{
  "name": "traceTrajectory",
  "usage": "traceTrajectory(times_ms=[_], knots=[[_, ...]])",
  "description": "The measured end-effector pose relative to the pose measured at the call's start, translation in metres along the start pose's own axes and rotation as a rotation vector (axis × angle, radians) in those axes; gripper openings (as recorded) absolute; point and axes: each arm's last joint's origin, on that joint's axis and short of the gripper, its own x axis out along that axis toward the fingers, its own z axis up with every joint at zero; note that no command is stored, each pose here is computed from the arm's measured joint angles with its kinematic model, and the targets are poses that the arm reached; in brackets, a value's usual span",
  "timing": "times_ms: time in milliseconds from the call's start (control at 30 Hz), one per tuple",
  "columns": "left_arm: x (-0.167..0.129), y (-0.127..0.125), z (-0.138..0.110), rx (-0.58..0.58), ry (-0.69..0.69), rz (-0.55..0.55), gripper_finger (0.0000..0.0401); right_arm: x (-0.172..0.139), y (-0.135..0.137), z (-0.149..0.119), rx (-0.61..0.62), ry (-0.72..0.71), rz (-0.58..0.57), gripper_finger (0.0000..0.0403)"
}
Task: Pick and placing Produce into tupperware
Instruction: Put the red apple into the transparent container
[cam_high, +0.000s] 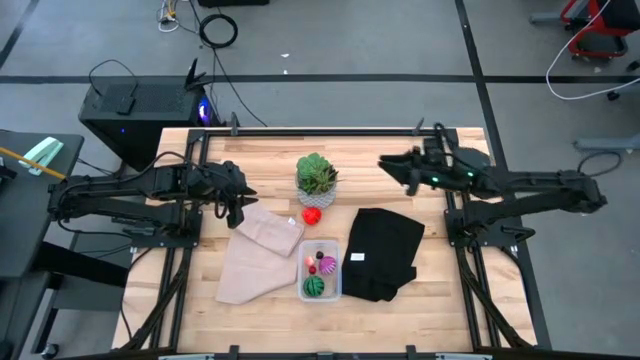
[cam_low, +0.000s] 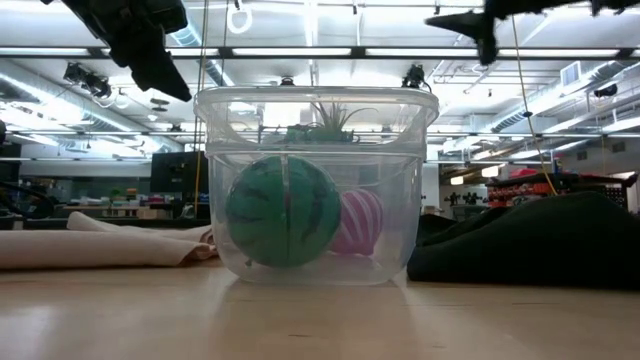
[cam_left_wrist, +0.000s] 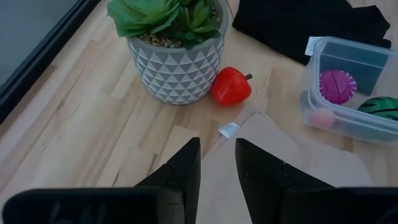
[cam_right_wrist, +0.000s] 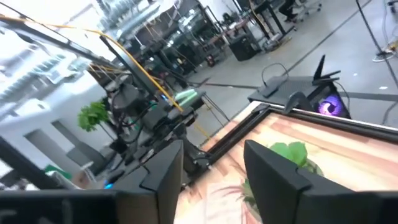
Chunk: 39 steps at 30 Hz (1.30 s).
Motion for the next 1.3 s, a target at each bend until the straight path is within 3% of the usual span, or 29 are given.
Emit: traceTrajectory(times_ms=[133, 267, 333, 433, 633, 800, 933, 1000, 1167, 1300], knots=[[0.000, 0.000, 0.001, -0.001, -0.007, 0.006, 0.0107, -0.023, -0.016, -0.014, -0.002, 0.005, 0.021, 0.0134], [0.000, 0.000, 0.002, 0.016, -0.025, 0.003, 0.0107, -0.038, -0.031, -0.031, -0.018, 0.016, 0.031, 0.0039], [0.000, 0.000, 0.004, 0.038, -0.040, 0.001, 0.0107, -0.042, -0.037, -0.039, -0.020, 0.031, 0.041, 0.0012], [0.000, -0.001, 0.005, 0.071, -0.055, 0.000, 0.0107, -0.046, -0.045, -0.049, -0.019, 0.064, 0.064, 0.0007], [0.000, -0.001, 0.008, 0.156, -0.086, 0.001, 0.0107, -0.046, -0.049, -0.067, -0.152, 0.265, 0.188, 0.0003], [0.000, -0.001, 0.009, 0.167, -0.089, 0.001, 0.0107, -0.050, -0.058, -0.085, -0.188, 0.486, 0.166, 0.0002], [0.009, -0.002, 0.008, 0.157, -0.049, 0.003, 0.0107, -0.052, -0.061, -0.090, -0.201, 0.540, 0.130, 0.0002], [0.016, -0.004, 0.009, 0.077, -0.030, 0.002, 0.0107, -0.052, -0.062, -0.090, -0.205, 0.529, 0.108, 0.0002], [0.040, -0.007, 0.009, -0.253, 0.040, 0.015, 0.0107, -0.052, -0.063, -0.090, -0.174, 0.515, 0.055, 0.0002], [0.056, -0.018, 0.011, -0.399, 0.040, -0.014, 0.0107, -0.052, -0.063, -0.090, -0.160, 0.512, 0.047, 0.0001]])
